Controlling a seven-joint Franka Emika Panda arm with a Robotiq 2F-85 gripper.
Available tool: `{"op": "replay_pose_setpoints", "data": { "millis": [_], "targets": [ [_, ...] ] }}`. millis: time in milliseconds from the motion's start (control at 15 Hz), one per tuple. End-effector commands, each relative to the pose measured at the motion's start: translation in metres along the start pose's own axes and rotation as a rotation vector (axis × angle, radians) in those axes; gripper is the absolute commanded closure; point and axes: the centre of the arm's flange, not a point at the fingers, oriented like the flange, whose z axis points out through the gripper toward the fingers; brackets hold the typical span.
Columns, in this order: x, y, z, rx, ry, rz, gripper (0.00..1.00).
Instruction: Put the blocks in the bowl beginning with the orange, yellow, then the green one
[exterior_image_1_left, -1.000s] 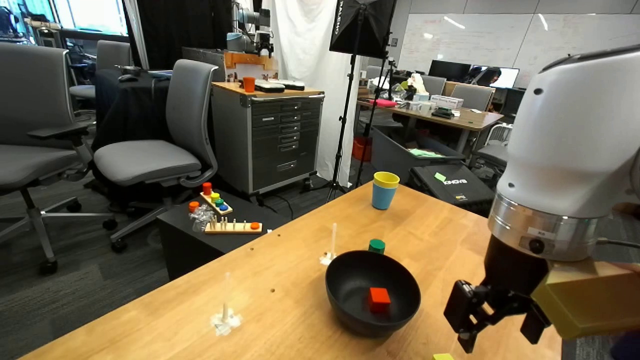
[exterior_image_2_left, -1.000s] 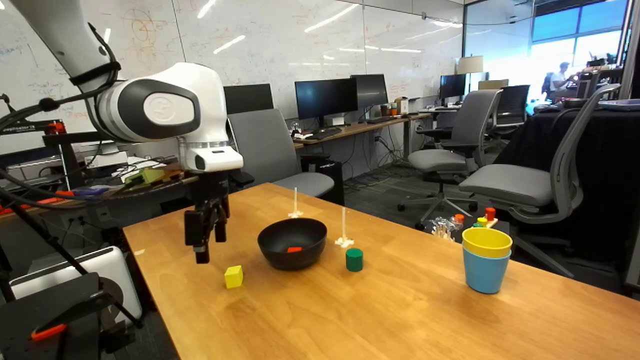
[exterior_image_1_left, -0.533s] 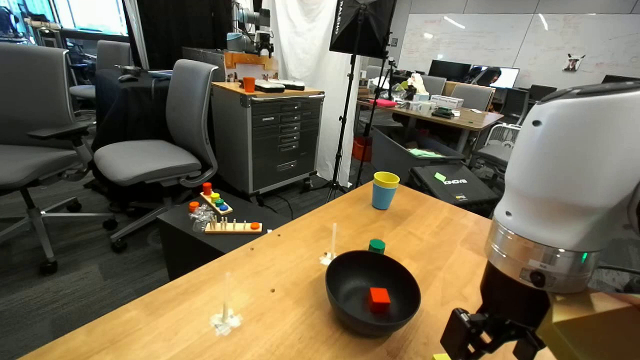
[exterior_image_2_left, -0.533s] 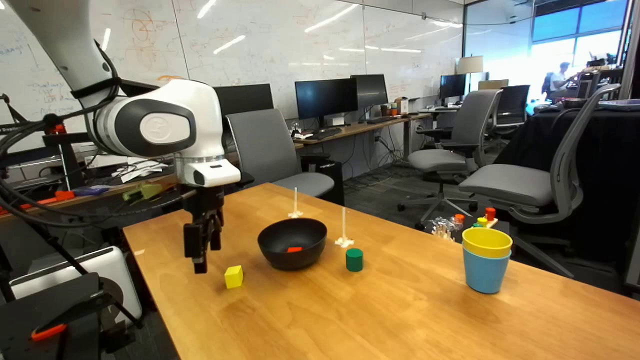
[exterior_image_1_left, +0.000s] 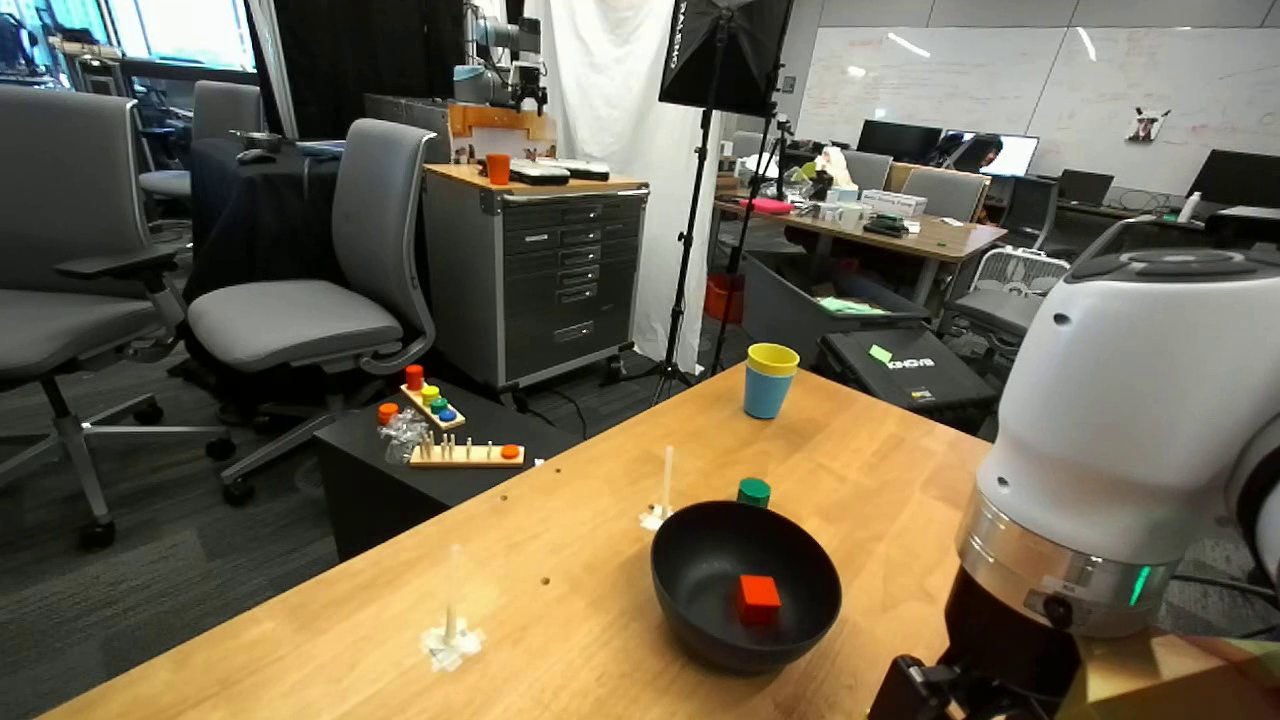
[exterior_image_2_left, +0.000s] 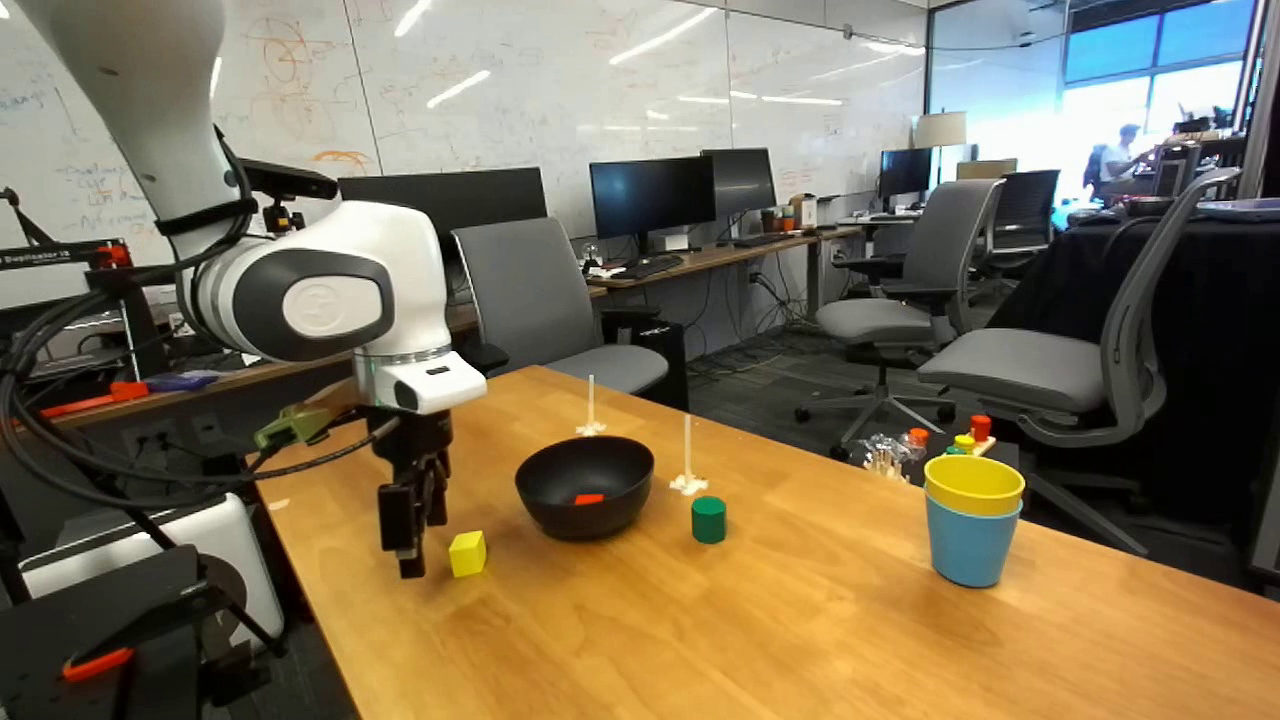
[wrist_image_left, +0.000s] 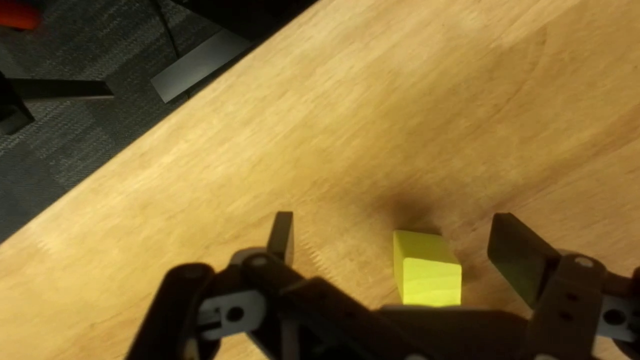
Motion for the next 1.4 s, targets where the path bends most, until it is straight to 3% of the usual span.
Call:
{"op": "replay_pose_setpoints", "data": {
  "millis": [0,467,1133,1200,1267,1333],
  "targets": [
    [0.006,-0.003,0.009,0.037,0.022,-0.021,0.00],
    [0.016,-0.010,0.012,0.074,0.048,-0.036,0.00],
    [0.032,-0.012,0.023,0.068,0.060,-0.039,0.00],
    [0.033,-0.011,0.025,0.064,0.059,-0.039,0.08],
    [0.033,-0.011,0.027,0.061,0.058,-0.040,0.26],
    [0.033,-0.010,0.029,0.058,0.055,-0.044,0.34]
  ]
}}
